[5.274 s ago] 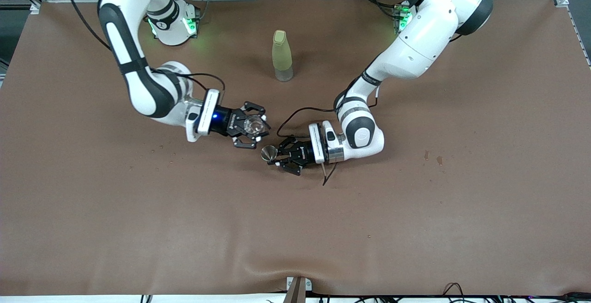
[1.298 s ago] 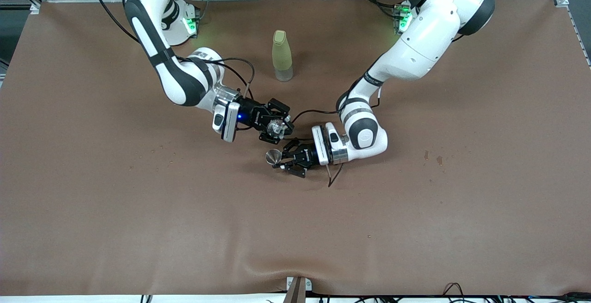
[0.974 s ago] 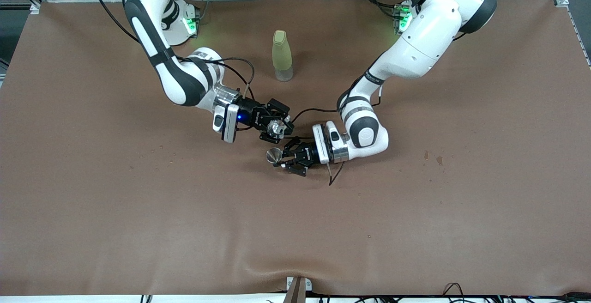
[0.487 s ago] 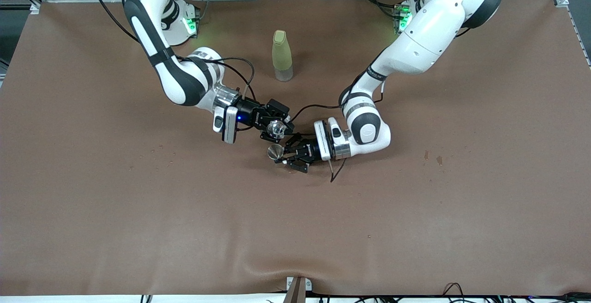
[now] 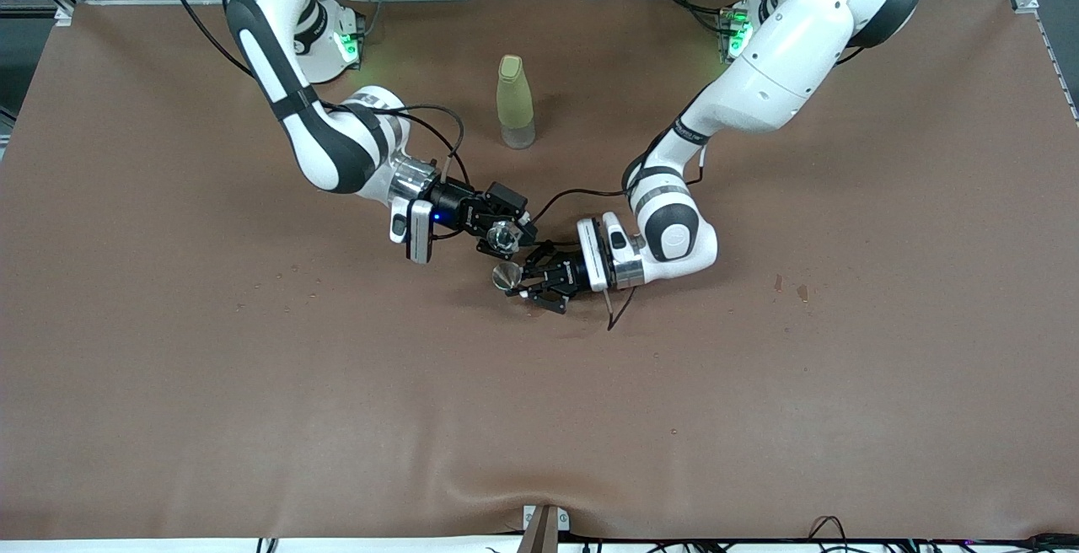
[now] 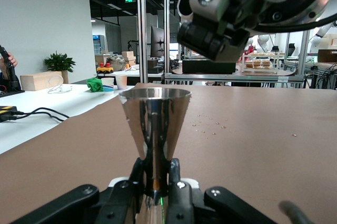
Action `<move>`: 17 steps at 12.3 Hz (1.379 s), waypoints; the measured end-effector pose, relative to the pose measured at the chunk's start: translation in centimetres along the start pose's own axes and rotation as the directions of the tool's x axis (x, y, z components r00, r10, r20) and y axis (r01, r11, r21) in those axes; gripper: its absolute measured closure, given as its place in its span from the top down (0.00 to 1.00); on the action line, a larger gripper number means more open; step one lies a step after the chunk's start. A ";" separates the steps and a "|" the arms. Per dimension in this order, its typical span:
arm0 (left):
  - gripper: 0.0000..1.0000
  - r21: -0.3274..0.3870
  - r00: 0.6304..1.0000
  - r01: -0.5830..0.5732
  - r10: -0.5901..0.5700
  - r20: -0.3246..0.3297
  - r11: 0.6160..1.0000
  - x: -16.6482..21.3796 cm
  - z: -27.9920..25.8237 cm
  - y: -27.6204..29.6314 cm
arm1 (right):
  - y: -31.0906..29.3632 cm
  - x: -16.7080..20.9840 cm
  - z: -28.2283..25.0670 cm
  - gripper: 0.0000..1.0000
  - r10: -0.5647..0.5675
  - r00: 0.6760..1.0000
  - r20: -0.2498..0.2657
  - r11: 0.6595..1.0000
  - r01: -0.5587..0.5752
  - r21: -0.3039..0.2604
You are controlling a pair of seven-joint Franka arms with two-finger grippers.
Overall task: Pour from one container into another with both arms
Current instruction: 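Pour the liquid from the cup into the jigger with the right gripper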
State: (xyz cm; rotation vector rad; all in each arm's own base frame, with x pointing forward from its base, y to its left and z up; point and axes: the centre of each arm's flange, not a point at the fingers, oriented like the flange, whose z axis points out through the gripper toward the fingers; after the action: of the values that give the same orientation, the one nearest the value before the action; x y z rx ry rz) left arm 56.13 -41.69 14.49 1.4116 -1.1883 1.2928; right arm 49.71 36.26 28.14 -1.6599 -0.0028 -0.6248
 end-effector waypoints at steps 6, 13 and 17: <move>0.21 -0.001 1.000 -0.001 0.001 0.002 1.000 0.3 -0.2 0.1 | 0.0 0.0 0.0 0.17 0.035 0.999 0.000 0.999 -0.035 -0.001; 0.21 -0.001 1.000 -0.001 0.001 0.002 1.000 0.3 -0.3 0.1 | 0.0 -0.1 0.0 0.17 0.022 0.999 0.031 1.000 -0.022 -0.005; 0.21 -0.001 1.000 -0.001 0.001 0.002 1.000 0.4 -0.3 0.1 | 0.0 -0.2 0.0 0.17 0.036 0.997 0.067 0.999 -0.035 -0.007</move>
State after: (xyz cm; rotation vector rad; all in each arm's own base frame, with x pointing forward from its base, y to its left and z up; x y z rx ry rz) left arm 55.96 -41.50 14.89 1.4120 -1.1909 1.2920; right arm 49.52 36.37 28.07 -1.6830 -0.0201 -0.5424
